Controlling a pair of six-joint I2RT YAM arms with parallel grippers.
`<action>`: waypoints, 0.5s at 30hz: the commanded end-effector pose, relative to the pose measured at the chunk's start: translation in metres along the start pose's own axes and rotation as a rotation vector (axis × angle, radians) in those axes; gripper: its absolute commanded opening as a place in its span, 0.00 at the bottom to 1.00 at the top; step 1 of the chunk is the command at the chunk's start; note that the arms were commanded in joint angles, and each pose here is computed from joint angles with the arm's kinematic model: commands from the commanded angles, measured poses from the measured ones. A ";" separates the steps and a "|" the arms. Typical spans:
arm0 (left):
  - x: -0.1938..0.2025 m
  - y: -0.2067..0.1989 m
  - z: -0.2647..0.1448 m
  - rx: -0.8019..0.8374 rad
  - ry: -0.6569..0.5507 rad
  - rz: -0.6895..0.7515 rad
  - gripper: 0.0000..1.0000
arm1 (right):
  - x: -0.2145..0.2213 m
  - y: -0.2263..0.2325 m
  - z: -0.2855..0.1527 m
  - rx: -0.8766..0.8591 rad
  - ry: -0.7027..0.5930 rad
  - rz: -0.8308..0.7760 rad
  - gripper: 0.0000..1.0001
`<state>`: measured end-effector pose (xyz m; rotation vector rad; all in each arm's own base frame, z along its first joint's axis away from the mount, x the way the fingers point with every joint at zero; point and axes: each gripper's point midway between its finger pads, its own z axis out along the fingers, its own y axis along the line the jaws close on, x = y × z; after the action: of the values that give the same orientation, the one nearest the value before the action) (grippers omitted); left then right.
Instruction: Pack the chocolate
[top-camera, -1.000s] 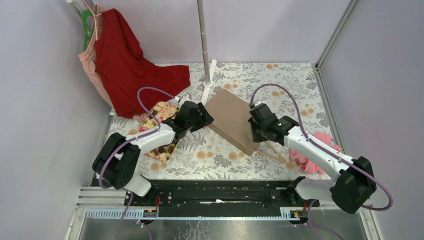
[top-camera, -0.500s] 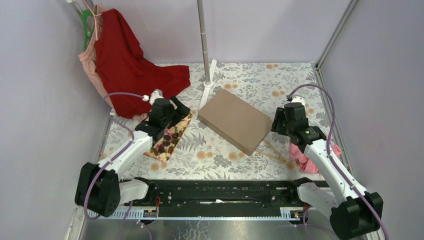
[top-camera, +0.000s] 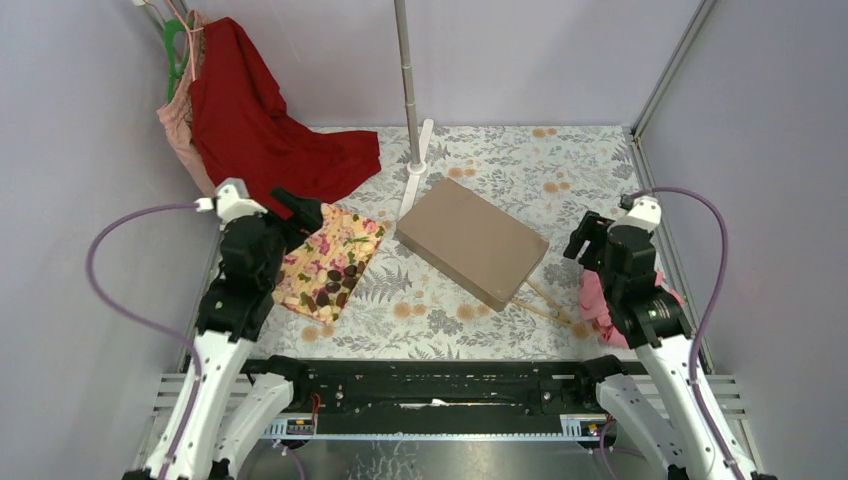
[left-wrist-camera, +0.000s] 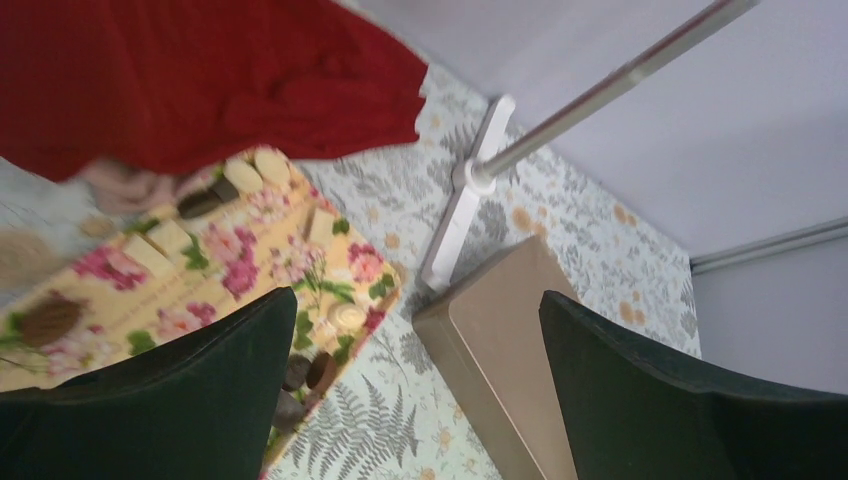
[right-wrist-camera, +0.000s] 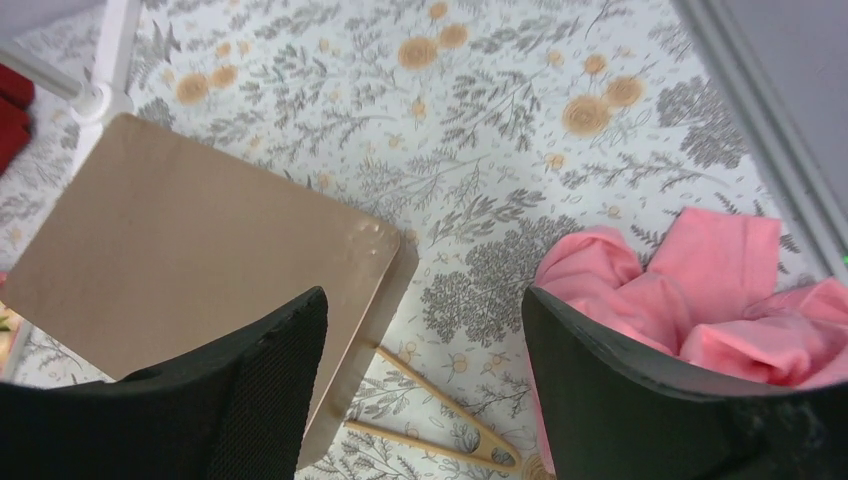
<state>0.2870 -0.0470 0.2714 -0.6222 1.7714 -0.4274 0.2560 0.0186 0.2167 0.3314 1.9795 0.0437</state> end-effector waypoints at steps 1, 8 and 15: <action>-0.046 0.010 -0.043 -0.043 -0.148 0.110 0.99 | -0.043 -0.013 -0.027 0.040 -0.149 0.000 0.80; -0.089 0.015 -0.110 0.000 -0.360 0.172 0.99 | -0.082 -0.034 -0.069 0.070 -0.368 -0.042 0.92; -0.076 0.037 -0.114 0.005 -0.442 0.165 0.99 | -0.073 -0.044 -0.072 0.070 -0.458 -0.061 1.00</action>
<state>0.1822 0.0164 0.3638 -0.5138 1.3784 -0.2421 0.2093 -0.0241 0.3040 0.2974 1.5970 -0.0724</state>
